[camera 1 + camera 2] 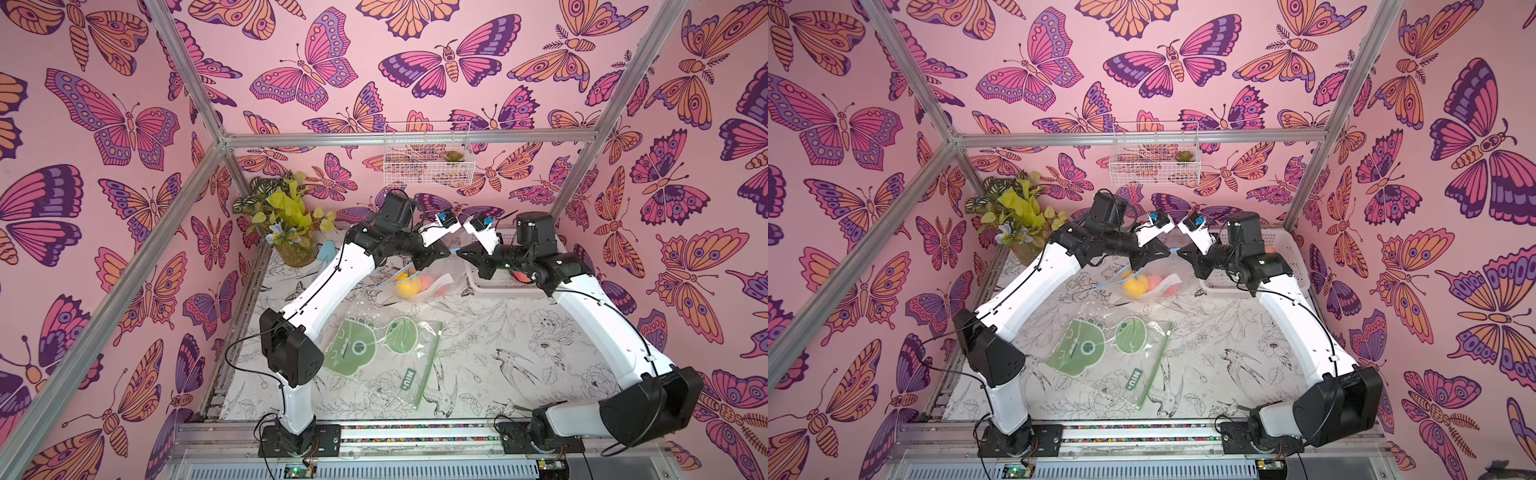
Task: Place the peach in a zip-top bag and seal the zipper
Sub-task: Zip the zipper on the zipper food storage bag.
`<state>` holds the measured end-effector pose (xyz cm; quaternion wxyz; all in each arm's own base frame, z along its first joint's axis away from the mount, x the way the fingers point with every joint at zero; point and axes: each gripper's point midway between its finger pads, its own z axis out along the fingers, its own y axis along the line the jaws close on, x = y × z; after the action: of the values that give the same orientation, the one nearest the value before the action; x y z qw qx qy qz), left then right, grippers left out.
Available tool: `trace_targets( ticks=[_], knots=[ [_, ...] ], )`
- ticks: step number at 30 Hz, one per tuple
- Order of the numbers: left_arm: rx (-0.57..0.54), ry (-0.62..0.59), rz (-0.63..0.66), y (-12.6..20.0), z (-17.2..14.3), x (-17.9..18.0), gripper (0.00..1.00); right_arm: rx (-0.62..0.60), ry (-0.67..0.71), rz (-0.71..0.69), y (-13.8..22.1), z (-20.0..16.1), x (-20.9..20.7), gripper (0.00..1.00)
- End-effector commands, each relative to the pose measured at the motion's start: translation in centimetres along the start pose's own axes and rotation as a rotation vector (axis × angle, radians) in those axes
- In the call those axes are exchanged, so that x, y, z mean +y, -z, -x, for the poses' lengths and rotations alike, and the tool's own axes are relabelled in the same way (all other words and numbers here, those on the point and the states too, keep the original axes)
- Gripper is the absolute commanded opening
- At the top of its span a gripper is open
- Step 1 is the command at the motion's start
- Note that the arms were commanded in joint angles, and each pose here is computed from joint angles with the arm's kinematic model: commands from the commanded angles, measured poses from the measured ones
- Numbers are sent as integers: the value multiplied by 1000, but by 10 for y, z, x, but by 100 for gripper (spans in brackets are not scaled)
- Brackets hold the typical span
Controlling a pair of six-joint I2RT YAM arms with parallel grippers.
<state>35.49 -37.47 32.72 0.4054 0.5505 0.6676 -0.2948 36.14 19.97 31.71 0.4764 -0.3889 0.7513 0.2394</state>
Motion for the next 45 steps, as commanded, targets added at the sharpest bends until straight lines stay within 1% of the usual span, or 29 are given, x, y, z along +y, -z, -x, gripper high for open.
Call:
trace_targets(
  ticks=[1,12,21,35,39,45],
  knots=[
    [36,44,31,23,-8,1,11,-7,-16,-129,9,4,-24,0],
    [46,77,52,30,-16,5,10,-7,-40,-177,8,4,-34,0],
    [41,102,88,43,-23,7,11,0,-61,-231,9,4,-45,0],
    [38,139,119,55,-37,2,11,14,-87,-326,10,0,-62,0],
    [39,149,133,59,-40,2,11,14,-94,-375,13,0,-70,0],
    [39,155,147,65,-45,-1,11,9,-97,-388,13,1,-73,0]
  ],
)
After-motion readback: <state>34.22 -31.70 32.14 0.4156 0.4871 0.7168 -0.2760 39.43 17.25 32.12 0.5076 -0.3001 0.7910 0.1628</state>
